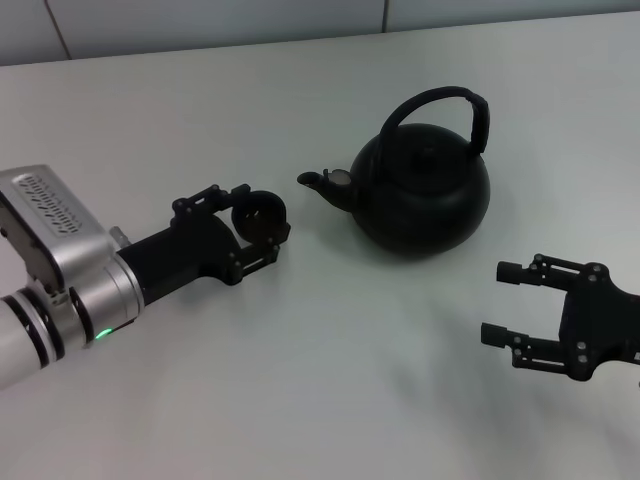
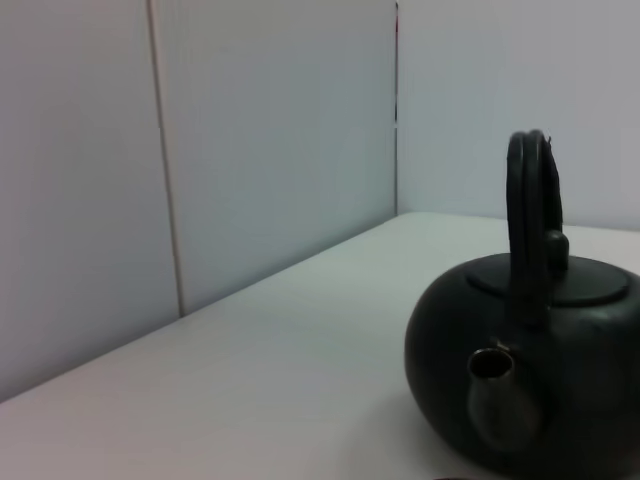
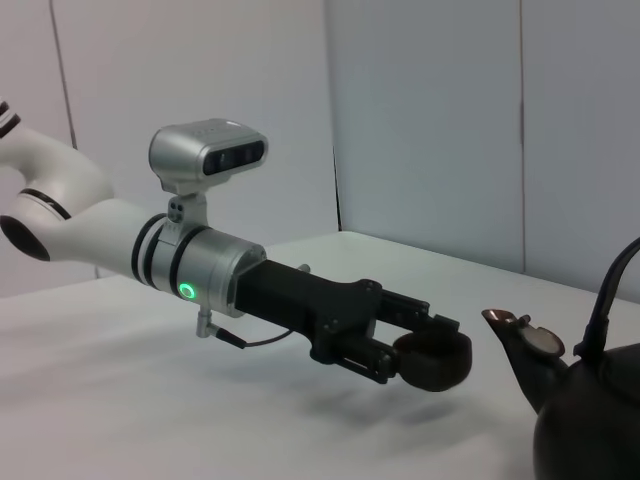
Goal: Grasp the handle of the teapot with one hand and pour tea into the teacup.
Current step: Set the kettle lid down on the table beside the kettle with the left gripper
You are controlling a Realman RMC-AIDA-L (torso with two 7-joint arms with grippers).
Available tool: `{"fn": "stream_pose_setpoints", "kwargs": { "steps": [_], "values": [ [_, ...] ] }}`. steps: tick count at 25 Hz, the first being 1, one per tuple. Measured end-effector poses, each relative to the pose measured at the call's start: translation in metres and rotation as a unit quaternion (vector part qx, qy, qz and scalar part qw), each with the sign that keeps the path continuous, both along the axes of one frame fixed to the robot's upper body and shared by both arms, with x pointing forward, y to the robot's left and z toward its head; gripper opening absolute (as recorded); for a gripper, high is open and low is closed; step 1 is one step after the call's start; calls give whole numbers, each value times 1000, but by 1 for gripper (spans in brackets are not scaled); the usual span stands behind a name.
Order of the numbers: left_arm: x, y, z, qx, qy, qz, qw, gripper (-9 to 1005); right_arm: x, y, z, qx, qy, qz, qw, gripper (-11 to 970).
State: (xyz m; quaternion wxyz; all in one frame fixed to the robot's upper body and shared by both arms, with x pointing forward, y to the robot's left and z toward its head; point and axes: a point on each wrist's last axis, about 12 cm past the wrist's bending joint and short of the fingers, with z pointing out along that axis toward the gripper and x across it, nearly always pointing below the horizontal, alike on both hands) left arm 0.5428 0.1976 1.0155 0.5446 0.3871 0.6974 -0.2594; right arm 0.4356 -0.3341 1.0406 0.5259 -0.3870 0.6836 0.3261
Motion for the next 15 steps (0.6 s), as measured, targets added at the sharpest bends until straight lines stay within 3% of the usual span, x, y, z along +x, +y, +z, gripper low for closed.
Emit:
{"fn": "stream_pose_setpoints", "kwargs": {
  "steps": [15],
  "values": [
    [-2, -2, -10, 30, 5, 20, 999, 696, 2, 1, 1, 1, -2, 3, 1000, 729]
  ]
}}
